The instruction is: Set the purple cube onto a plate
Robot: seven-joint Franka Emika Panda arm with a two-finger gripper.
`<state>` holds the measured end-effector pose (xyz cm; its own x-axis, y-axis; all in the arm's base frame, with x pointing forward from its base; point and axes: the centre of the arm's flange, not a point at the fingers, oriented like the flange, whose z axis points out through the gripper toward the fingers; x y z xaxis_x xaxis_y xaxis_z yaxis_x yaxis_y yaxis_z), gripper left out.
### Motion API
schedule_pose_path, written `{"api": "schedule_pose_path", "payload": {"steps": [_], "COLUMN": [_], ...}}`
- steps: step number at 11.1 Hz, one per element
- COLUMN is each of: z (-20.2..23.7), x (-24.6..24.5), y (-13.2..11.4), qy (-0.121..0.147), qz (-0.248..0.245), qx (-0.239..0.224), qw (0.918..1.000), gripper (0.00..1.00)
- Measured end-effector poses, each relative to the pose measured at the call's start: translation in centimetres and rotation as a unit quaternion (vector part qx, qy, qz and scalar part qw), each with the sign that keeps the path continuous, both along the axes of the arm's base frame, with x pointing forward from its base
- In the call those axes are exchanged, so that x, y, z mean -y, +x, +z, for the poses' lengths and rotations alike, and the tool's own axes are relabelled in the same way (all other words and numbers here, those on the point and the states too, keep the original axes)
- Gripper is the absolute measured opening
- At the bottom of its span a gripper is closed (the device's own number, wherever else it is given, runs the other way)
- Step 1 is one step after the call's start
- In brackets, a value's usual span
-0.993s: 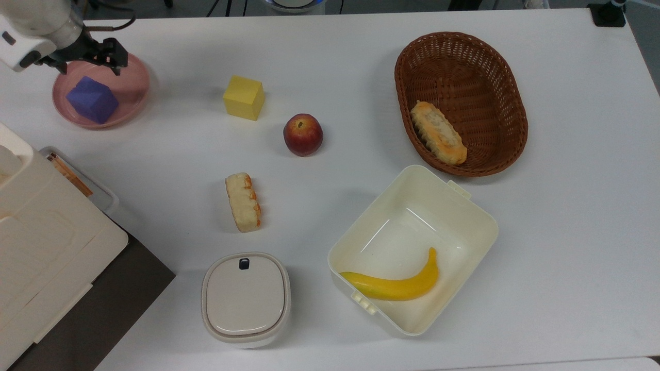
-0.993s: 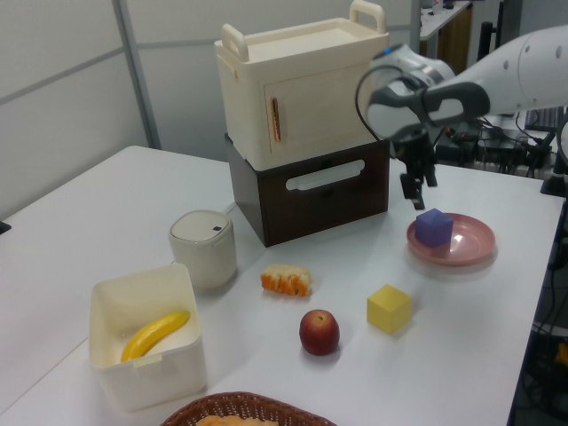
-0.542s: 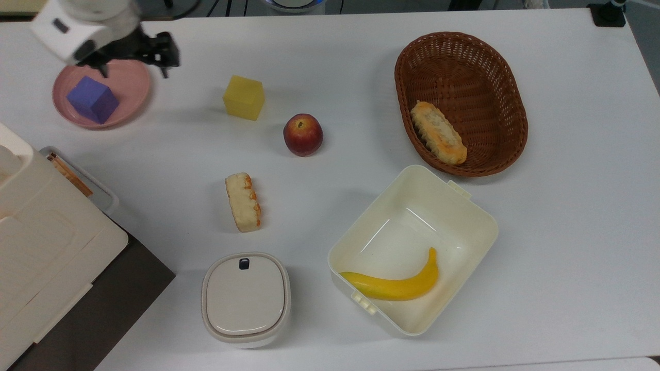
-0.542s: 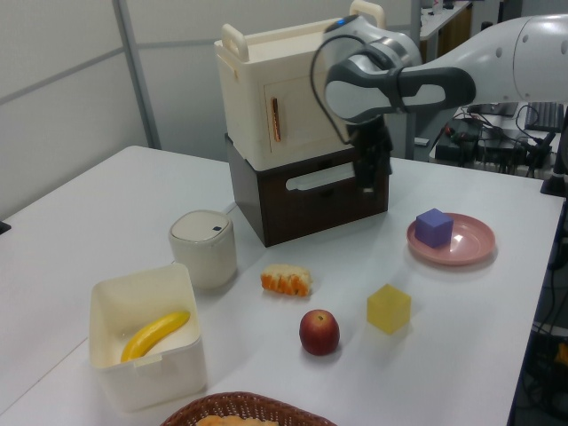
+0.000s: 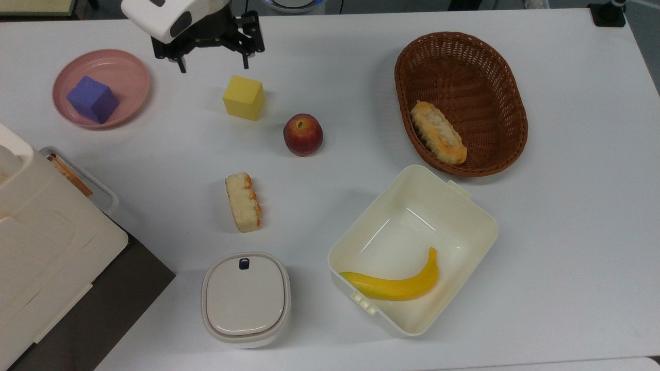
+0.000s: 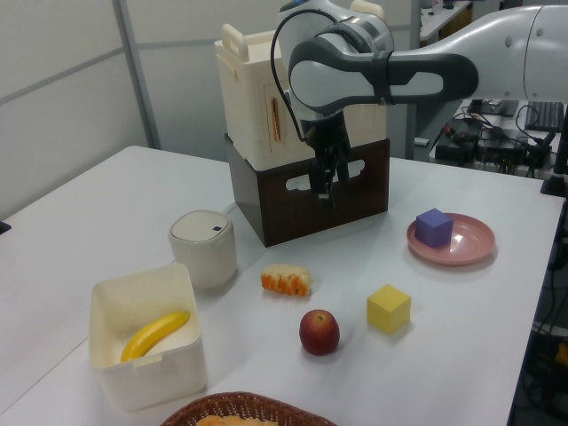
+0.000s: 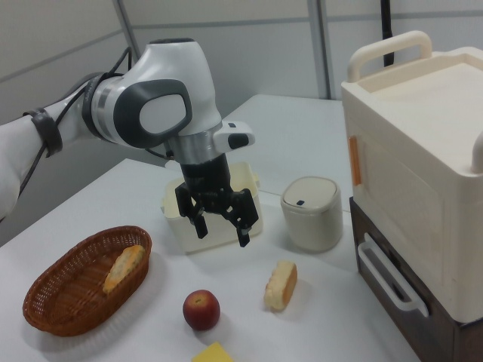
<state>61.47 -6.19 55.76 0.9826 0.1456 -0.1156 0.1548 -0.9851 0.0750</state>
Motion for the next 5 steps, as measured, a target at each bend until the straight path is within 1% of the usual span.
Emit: {"api": "schedule_pose_path", "payload": {"steps": [2,3,5], "z": [-0.38,-0.43,-0.43], "x": [-0.34,-0.42,-0.43], "y": [0.19,0.23,0.26], "qy": [0.02,0.022,0.022], "qz": [-0.021,-0.037,-0.042], "qx": [0.002,0.003,0.004], "qw": [0.9996,0.9991,0.9989], "gripper": [1.0,1.0,1.0]}}
